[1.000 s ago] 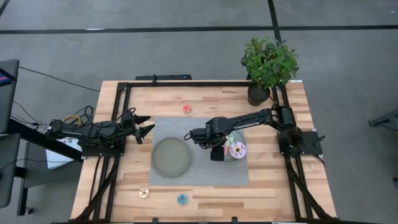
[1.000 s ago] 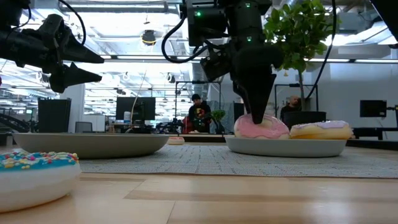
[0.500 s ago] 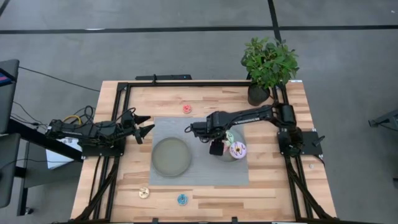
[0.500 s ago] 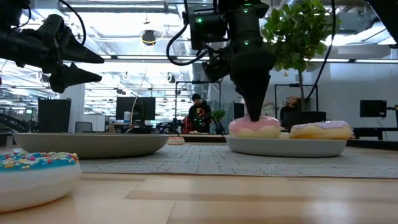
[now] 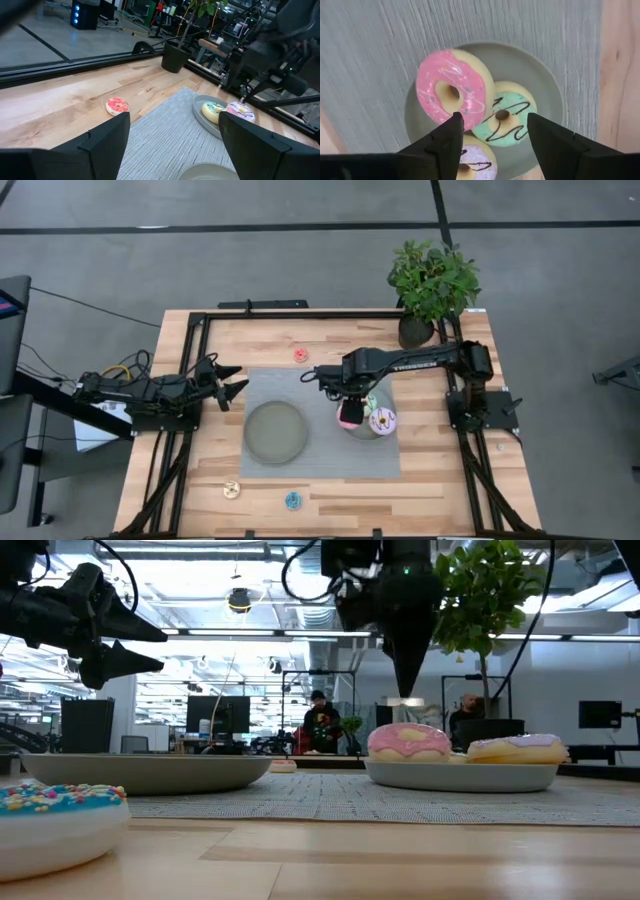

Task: Pick & Place donuts
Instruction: Put the small red donut on the brown plate

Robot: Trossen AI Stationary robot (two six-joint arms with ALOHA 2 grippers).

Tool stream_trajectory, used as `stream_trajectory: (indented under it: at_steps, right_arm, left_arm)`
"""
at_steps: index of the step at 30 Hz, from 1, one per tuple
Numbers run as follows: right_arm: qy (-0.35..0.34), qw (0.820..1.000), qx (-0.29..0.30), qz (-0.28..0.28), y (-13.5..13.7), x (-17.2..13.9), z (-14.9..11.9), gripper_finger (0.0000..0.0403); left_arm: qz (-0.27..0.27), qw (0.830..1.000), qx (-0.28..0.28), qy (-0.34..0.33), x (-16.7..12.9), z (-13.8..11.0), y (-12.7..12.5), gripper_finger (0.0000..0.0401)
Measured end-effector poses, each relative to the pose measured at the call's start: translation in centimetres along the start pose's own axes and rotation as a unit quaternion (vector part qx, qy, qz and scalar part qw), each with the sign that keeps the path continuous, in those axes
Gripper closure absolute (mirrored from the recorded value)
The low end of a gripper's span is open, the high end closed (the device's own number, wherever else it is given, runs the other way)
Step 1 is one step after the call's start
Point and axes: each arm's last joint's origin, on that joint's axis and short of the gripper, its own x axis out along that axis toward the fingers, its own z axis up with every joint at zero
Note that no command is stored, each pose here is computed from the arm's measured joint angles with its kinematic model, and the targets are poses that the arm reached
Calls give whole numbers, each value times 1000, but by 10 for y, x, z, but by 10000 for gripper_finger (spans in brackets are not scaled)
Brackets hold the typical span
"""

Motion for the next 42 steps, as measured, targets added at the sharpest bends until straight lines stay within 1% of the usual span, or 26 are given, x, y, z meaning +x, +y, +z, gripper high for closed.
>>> stream_trajectory:
  at_steps: [9, 14, 16, 21, 24, 31, 34, 37, 42]
  right_arm:
    - [-80, 996, 25, 18, 17, -37, -12, 194]
    - [-105, 993, 51, 30, 28, -55, -23, 194]
    - [-126, 990, 56, 17, 33, -63, -28, 194]
    - [-187, 980, 47, -51, 42, -85, -43, 194]
    - [-200, 977, 44, -52, 42, -93, -49, 194]
    - [-198, 978, 33, -58, 29, -95, -47, 194]
    - [-195, 978, 28, -63, 25, -91, -46, 194]
    - [-197, 978, 25, -59, 19, -85, -55, 194]
    - [-251, 967, 41, -18, 10, -79, -77, 194]
  left_arm:
    - [0, 1000, 0, 0, 0, 0, 0, 103]
    - [0, 1000, 0, 0, 0, 0, 0, 103]
    - [0, 1000, 0, 0, 0, 0, 0, 103]
    - [-1, 1000, -1, -2, 0, 0, 0, 103]
    - [-4, 1000, -14, -6, 0, 1, -1, 103]
    - [-12, 999, -22, -21, 0, 3, -2, 103]
    - [-22, 999, -23, -18, 0, 3, -3, 103]
    - [-34, 999, -25, -16, 0, 4, -4, 103]
    - [-45, 998, -14, -38, 0, 9, -6, 103]
